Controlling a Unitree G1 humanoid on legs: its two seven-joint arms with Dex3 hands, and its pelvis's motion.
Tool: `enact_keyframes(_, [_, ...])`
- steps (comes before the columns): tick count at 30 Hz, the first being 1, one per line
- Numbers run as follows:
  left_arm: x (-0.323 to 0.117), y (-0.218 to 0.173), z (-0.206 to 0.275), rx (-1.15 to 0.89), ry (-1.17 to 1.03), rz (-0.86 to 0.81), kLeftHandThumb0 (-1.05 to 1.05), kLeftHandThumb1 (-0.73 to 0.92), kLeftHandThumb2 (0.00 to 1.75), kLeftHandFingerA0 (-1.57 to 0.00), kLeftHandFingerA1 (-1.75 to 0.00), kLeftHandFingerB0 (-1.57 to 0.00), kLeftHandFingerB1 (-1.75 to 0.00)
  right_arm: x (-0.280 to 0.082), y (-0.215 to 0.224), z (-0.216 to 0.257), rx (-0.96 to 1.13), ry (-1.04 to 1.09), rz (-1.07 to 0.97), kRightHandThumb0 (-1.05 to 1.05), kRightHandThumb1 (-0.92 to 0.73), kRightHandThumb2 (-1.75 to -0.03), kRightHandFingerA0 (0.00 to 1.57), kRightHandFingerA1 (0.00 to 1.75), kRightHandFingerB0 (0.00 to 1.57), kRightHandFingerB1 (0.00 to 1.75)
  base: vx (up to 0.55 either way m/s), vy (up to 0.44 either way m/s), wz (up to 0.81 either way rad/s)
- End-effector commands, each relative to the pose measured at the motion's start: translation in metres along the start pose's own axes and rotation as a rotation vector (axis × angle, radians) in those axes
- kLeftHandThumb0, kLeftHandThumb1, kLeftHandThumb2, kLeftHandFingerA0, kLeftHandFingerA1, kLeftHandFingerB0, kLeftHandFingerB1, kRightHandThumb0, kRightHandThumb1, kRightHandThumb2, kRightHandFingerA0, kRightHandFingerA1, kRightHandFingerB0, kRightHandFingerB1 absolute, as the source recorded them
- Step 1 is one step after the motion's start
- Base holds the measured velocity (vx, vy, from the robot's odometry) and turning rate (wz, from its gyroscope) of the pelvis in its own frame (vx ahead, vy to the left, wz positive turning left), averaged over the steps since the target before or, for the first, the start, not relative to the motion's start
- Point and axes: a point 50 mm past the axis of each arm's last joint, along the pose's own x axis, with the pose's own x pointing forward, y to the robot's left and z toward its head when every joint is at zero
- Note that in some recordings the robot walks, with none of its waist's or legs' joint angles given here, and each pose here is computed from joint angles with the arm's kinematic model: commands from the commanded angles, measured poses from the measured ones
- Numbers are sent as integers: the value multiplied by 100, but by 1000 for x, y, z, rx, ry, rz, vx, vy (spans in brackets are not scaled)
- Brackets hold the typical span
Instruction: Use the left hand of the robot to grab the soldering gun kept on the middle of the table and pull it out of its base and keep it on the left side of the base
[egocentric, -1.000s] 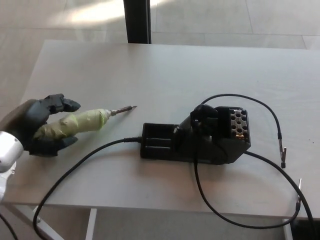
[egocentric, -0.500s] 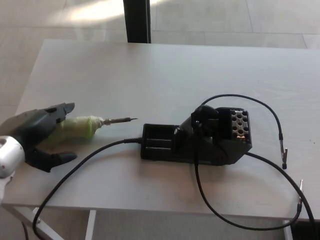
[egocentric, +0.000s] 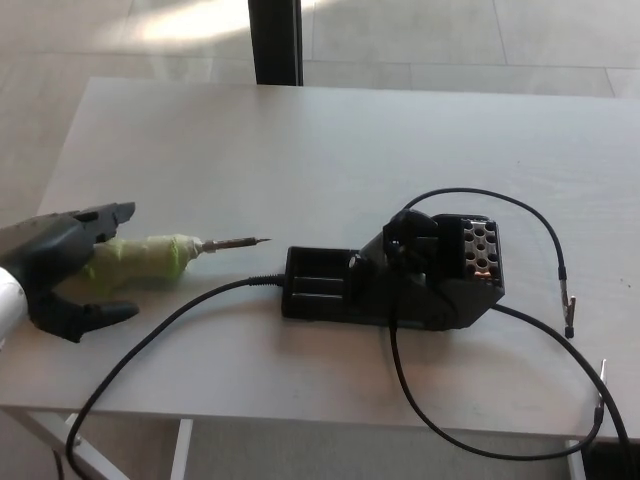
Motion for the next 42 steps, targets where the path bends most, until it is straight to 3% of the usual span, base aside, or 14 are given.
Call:
enact_keyframes(1, [-21,35,4,-142,-83,102,-69,65,82,0,0,0,-1,0,-4,6,13,-33,2,-79,-14,-137,126,110,22,148,0,0,0])
enact_keyframes(12, [-100,139,-56,-1202,-320,860,-79,61,93,0,-21,0,-6,0,-5,4,10,-24,-4,-80,-15,-135,128,111,21,150,0,0,0])
enact_keyframes(15, [-130,125,-85,-1272,-164,981,-79,83,66,0,-60,0,-63,-1,-7,4,-11,-24,-10,-81,-14,-138,131,109,21,150,0,0,0])
enact_keyframes(21, [-142,63,-131,-1338,124,886,-75,84,64,0,-83,-4,-86,0,-7,3,34,-15,-11,-78,-14,-136,132,108,20,148,0,0,0])
enact_keyframes(25, [-163,-18,-169,-1250,529,722,-80,53,96,0,-67,0,-54,-1,-7,1,16,-11,-14,-78,-15,-136,130,106,19,147,0,0,0])
enact_keyframes(27, [-175,-56,-178,-1237,699,632,-73,73,62,0,-79,0,-45,-1,-9,0,21,-8,-16,-77,-18,-135,129,107,18,147,0,0,0])
enact_keyframes(28, [-184,-85,-183,-1235,787,566,-71,72,62,0,-77,0,-42,-2,-11,-1,5,-15,-11,-82,-35,-122,119,114,38,101,0,0,0])
enact_keyframes(31, [-201,-141,-190,-1232,1024,392,-70,69,60,0,-75,0,-53,-3,-13,-6,8,-10,-7,-91,-45,-108,92,127,11,149,0,0,0])
enact_keyframes(32, [-206,-160,-186,-1182,1086,301,-47,48,105,-19,-70,-4,-60,-3,-13,-8,11,-5,-7,-94,-49,-106,94,130,18,140,0,0,0])
enact_keyframes(33, [-213,-176,-181,-1200,1117,258,-39,47,104,-24,-69,-10,-60,-4,-12,-11,11,6,-8,-92,-45,-123,96,114,29,95,0,0,0])
enact_keyframes(36, [-223,-185,-176,-1189,1116,173,-65,64,59,-40,-90,-24,-72,-5,-12,-19,37,31,2,-92,-46,-98,80,137,1,145,0,0,0])
enact_keyframes(39, [-220,-177,-179,-1201,1061,218,-63,65,58,-31,-93,-17,-74,-5,-11,-19,26,32,0,-101,-54,-87,74,147,0,135,0,0,0])
enact_keyframes(40, [-217,-173,-180,-1230,1057,279,-68,65,58,-36,-95,-21,-76,-5,-11,-18,26,29,5,-105,-48,-119,66,119,3,76,0,0,0])
enact_keyframes(42, [-213,-168,-181,-1254,1041,336,-69,64,58,-40,-96,-24,-75,-5,-9,-19,16,29,13,-105,-47,-119,60,116,1,69,0,0,5])
